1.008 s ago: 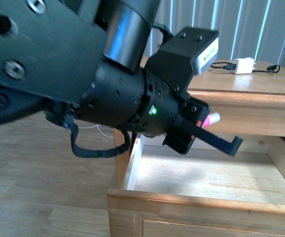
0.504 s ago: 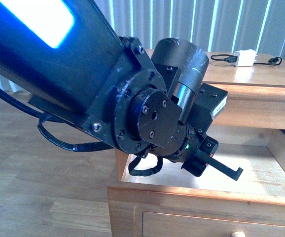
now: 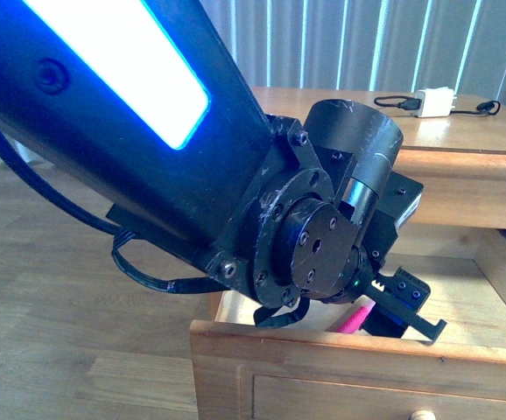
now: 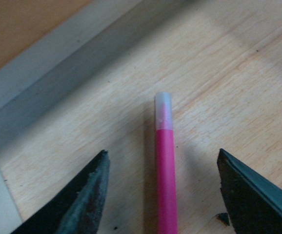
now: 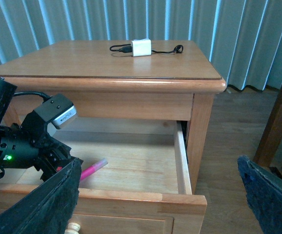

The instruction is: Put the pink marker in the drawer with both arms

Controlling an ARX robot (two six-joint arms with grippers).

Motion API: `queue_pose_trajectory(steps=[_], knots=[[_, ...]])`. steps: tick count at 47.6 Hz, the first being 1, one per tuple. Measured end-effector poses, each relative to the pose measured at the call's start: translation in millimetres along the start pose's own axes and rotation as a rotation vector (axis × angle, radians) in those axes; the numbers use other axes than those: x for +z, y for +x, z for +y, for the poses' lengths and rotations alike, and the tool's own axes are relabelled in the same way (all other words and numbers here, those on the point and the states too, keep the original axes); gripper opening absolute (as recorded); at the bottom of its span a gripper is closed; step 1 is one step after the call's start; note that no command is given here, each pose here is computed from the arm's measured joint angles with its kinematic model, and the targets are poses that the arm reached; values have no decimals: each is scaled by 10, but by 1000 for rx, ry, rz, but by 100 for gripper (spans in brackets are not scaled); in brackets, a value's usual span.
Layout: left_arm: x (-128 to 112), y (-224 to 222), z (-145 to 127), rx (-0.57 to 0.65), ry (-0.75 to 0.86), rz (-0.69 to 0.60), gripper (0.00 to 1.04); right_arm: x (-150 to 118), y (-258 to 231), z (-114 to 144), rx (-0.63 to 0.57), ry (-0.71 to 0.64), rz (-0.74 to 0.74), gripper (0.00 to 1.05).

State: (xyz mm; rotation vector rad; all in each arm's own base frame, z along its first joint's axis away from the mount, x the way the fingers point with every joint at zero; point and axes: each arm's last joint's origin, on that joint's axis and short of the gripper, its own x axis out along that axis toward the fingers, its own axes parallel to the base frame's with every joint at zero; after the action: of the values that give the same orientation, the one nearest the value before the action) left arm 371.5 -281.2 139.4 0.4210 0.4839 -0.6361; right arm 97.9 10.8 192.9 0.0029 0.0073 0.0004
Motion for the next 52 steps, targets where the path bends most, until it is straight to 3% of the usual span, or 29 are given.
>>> queue_pose_trajectory(steps=[8, 22, 33, 38, 52], knots=[[106, -443, 164, 74, -21, -120, 100, 0, 0, 0, 0, 0, 0, 96], [73, -1344, 566, 183, -115, -292, 99, 0, 0, 0, 0, 0, 0, 96], [-305, -2102, 839, 270, -247, -356, 99, 0, 0, 0, 0, 0, 0, 96], [-622, -2543, 920, 340, -327, -379, 99, 0, 0, 0, 0, 0, 0, 96], [-1351, -3135, 750, 415, -507, -356, 99, 0, 0, 0, 0, 0, 0, 96]])
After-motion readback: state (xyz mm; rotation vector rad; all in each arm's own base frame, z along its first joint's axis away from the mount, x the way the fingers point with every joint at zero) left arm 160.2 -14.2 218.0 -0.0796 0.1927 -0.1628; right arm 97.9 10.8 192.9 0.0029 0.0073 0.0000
